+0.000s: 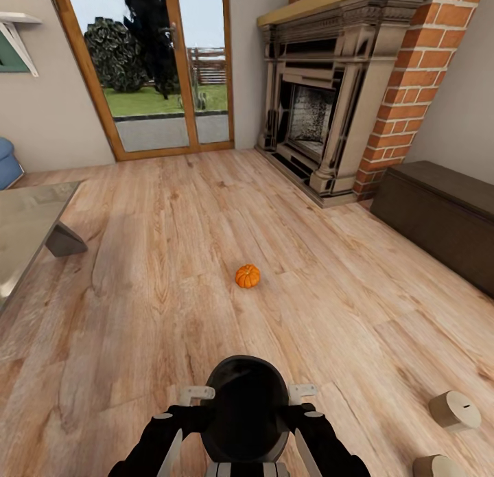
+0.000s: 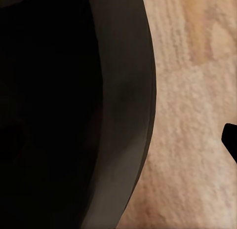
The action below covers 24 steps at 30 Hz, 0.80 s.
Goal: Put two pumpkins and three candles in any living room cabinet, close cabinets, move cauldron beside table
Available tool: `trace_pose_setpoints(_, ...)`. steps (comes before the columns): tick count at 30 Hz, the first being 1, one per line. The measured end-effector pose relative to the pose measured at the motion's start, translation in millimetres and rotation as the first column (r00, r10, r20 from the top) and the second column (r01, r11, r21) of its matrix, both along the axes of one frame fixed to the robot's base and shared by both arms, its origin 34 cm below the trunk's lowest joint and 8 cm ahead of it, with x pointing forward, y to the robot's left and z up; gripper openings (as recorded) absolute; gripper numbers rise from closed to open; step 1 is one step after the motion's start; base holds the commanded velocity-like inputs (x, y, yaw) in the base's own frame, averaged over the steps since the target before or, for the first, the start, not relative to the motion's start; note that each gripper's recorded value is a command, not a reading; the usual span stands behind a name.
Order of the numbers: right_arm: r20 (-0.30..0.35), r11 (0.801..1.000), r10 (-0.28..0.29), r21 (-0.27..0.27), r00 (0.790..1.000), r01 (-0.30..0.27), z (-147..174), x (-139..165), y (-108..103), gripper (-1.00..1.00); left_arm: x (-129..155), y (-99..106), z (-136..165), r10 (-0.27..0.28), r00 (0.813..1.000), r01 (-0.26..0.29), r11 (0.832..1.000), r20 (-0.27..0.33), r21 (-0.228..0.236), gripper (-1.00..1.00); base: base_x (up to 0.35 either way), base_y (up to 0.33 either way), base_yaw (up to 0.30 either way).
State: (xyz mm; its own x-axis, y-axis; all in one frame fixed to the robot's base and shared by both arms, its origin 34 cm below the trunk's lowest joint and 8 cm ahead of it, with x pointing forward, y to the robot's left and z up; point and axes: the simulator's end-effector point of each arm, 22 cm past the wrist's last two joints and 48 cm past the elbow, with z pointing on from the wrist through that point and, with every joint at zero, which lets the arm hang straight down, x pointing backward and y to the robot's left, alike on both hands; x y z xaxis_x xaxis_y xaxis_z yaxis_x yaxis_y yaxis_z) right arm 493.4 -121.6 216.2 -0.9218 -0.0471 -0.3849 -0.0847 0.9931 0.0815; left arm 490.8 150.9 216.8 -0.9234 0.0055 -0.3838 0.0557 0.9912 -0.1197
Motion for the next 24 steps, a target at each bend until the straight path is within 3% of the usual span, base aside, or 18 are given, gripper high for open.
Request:
trace_pose_setpoints(6,0.0,1.0,0.0,0.0,1.0,0.0,0.1,0.2,0.0,1.0,0.2,0.0,0.1,0.0,1.0,0.0,1.0,0.0,0.0,1.0,0.0,0.0,0.0)
trace_pose_setpoints(7,0.0,1.0,0.0,0.0,1.0,0.0,0.0,0.1,0.0,-1.0,0.1,0.0,0.1,0.0,1.0,0.0,1.0,0.0,0.0,1.0,0.0,0.0,0.0)
trace_pose_setpoints(16,0.007,1.0,0.013,-0.024,1.0,-0.013,0.7,1.9,-4.3,-1.0,0.6,0.0,0.6,0.0,1.0,0.0,1.0,0.002,0.0,1.0,0.0,0.0,0.0)
trace_pose_setpoints(24,0.002,1.0,0.002,-0.007,1.0,-0.002,0.3,0.8,-1.3,-1.0,0.5,0.0,0.4,0.0,1.0,0.0,1.0,0.001,0.0,1.0,0.0,0.0,0.0)
